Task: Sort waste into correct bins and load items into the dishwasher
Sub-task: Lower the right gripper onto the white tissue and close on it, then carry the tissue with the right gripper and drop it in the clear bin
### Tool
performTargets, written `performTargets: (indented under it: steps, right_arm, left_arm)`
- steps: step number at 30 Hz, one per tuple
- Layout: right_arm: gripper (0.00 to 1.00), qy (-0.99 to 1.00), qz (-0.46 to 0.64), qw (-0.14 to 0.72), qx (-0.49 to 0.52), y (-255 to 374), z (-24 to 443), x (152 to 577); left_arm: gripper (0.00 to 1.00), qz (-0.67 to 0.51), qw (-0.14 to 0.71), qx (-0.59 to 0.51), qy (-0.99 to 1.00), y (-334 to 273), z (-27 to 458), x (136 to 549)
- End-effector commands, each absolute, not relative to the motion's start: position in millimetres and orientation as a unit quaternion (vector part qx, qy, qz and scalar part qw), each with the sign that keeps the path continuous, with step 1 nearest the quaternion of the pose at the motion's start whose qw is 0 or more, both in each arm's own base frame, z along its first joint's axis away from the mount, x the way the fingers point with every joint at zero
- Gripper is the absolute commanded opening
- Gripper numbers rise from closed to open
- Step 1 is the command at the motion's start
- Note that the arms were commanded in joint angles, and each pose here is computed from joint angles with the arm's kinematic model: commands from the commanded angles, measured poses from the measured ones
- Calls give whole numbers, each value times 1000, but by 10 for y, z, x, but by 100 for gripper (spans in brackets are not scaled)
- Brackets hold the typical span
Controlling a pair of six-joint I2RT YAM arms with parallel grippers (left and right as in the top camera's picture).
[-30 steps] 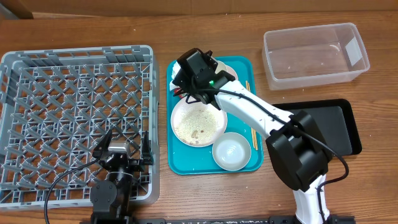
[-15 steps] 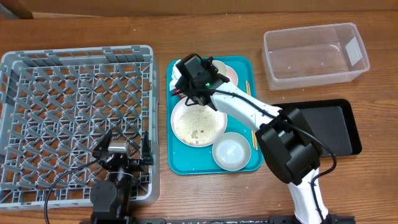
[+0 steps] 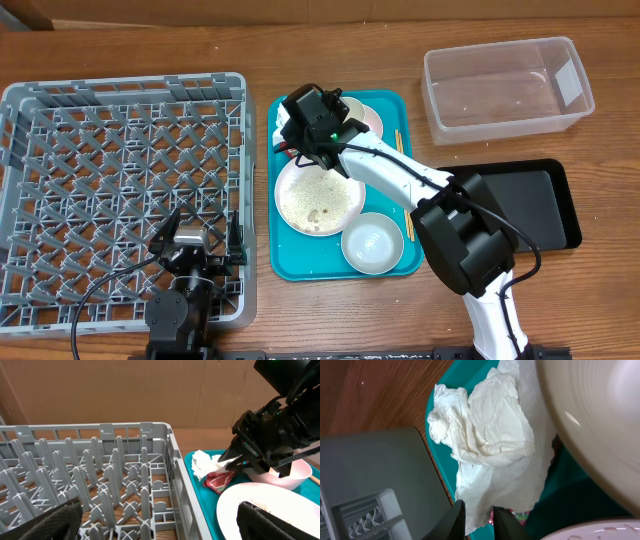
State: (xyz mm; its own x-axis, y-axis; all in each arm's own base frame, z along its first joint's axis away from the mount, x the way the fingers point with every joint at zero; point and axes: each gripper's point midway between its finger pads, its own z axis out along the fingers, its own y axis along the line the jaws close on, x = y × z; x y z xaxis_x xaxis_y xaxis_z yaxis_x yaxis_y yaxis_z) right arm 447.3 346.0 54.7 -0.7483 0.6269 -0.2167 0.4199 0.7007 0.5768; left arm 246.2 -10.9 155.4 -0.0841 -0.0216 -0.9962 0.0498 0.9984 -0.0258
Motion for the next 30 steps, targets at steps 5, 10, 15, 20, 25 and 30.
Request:
performTargets:
  steps: [5, 10, 15, 20, 25, 30]
  right_arm:
    - [30, 902, 244, 204, 293, 3442, 472, 4468]
    - [30, 903, 231, 191, 307, 3415, 285, 4443]
    - [26, 896, 247, 196, 314, 3461, 335, 4494]
    - [11, 894, 272, 185, 305, 3572, 410, 4498]
    - [4, 895, 308, 151, 284, 3756, 535, 4443]
    - [4, 894, 325, 137, 275, 3807, 697, 4380]
  left_arm:
    - [100, -33, 678, 12, 734, -142, 1554, 2458]
    - [100, -33, 678, 12, 734, -142, 1554, 2458]
    - [100, -33, 678, 12, 734, -142, 1554, 2458]
    - [100, -33, 678, 12, 734, -142, 1554, 2458]
    - [100, -33, 678, 12, 734, -142, 1554, 2458]
    - [100, -33, 678, 12, 734, -142, 1554, 2458]
